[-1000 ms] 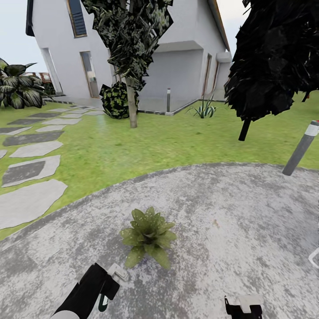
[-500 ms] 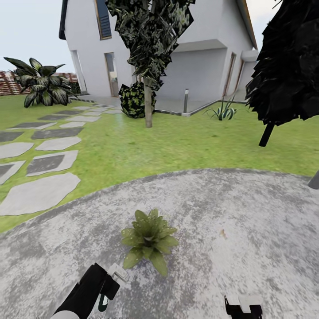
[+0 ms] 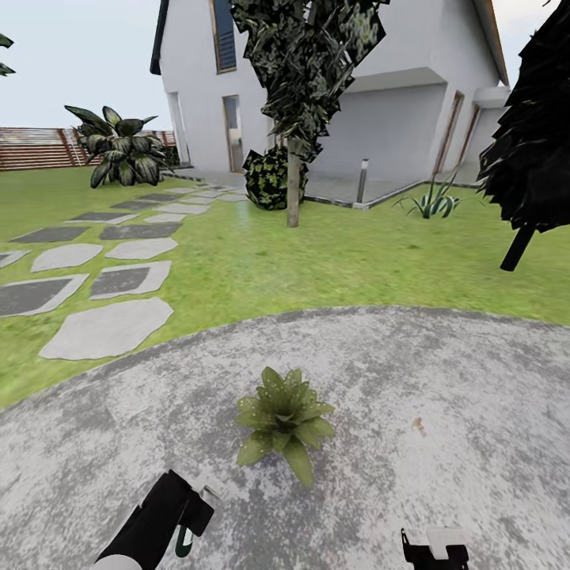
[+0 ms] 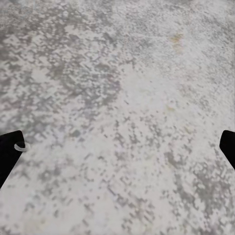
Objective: Pick up the pesticide atomizer in the garden and spray insectifuge to fully cover both potted plants in the garden.
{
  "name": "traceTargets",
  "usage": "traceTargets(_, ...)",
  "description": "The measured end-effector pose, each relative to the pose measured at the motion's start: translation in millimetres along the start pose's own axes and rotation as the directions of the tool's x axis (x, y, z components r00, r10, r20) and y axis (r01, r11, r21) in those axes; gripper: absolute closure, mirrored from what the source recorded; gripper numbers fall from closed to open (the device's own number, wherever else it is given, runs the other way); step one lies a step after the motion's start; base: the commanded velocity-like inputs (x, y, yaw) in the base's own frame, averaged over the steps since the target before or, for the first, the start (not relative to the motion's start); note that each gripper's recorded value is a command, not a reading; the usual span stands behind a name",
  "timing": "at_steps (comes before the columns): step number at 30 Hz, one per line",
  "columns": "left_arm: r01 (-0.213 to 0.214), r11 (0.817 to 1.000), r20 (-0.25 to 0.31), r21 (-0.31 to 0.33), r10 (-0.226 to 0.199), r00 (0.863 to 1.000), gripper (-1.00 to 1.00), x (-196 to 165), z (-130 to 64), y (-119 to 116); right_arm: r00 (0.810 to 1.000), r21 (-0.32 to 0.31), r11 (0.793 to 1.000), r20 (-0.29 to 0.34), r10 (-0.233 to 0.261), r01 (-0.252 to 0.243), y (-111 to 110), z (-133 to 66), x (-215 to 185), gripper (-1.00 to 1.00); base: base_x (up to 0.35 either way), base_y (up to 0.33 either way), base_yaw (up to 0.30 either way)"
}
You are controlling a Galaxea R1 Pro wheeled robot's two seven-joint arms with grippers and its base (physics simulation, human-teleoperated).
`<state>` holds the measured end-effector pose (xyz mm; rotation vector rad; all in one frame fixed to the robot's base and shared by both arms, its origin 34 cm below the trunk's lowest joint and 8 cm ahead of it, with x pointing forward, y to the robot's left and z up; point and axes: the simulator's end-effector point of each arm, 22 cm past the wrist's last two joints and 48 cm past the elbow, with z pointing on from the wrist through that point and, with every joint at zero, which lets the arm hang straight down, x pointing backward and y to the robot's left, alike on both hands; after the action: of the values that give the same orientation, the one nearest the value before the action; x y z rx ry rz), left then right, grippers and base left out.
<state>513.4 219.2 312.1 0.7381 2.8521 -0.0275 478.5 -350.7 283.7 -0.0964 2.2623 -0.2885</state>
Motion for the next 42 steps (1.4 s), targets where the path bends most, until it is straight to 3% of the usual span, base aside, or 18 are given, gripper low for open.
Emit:
traceTargets(11,-0.003,1.000,0.000,0.001,0.003,1.000,1.00,-0.2,0.1,-1.3,1.000,0.000,1.000,0.001,0.000,0.000,0.0,0.0,-0.2,-1.00,0.039,-0.054,0.174)
traceTargets(31,-0.004,1.000,0.000,0.000,0.004,1.000,1.00,-0.6,0.1,-1.1,1.000,0.000,1.000,0.000,0.000,0.000,0.4,0.0,0.0,-1.00,0.077,-0.250,0.026)
traceTargets(42,-0.003,1.000,0.001,0.000,0.003,1.000,1.00,-0.9,-0.1,-0.7,1.000,-0.001,1.000,0.000,0.001,-0.001,0.9,0.0,-0.2,-1.00,0.000,-0.272,0.239)
